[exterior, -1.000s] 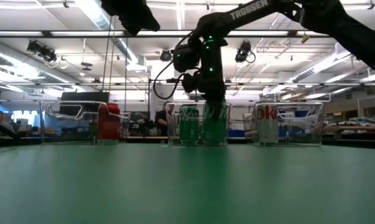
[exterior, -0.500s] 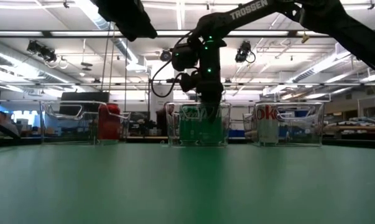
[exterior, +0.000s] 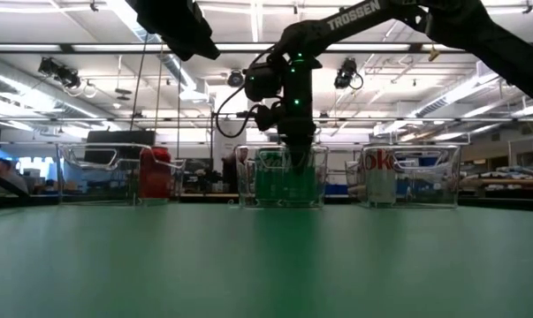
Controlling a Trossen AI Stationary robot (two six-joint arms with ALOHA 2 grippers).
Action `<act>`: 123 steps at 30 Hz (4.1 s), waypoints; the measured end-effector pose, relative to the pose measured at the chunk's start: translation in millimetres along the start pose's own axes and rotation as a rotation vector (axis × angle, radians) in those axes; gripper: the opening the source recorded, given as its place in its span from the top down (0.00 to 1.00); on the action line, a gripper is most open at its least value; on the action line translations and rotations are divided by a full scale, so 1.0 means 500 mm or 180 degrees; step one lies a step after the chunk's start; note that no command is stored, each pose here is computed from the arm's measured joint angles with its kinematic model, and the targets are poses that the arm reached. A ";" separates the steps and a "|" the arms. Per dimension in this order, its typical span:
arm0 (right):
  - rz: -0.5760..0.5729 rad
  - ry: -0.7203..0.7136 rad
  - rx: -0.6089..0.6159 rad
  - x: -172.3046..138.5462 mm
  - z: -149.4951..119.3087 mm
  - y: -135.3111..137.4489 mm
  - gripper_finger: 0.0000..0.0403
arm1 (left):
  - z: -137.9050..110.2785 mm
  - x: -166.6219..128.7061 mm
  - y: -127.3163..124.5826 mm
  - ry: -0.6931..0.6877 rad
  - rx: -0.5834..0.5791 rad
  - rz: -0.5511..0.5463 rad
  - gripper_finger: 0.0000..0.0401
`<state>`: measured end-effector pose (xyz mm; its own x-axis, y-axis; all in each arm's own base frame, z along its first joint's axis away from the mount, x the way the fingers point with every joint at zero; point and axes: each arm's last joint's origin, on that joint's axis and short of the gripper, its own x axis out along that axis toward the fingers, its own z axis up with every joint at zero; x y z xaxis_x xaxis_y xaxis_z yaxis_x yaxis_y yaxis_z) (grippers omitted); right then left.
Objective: Sort soda cans
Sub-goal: Put the green soda can into the center transparent bin, then put the red soda can into the left transparent bin
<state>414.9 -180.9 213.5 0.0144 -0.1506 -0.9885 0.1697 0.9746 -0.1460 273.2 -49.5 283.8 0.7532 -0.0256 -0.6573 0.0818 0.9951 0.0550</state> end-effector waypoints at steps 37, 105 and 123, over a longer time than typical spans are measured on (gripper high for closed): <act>-0.0215 -0.0102 -0.0393 -0.011 0.019 0.057 0.23 | 0.011 0.000 -0.001 -0.0179 -0.0199 -0.0091 0.98; 0.1781 -0.3032 -0.1301 -0.062 -0.105 0.454 0.97 | -0.107 -0.138 -0.268 0.3658 -0.3039 0.0312 0.88; 0.1924 -0.3052 -0.1723 -0.069 -0.123 0.500 0.98 | -0.115 -0.124 -0.305 0.4160 -0.3519 0.0408 0.41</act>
<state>396.3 78.3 208.6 0.6967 0.5050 -0.5095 -0.5363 0.8384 0.0977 176.5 -194.4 273.0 -0.3192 -0.4167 -0.8512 -0.8096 0.5868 0.0163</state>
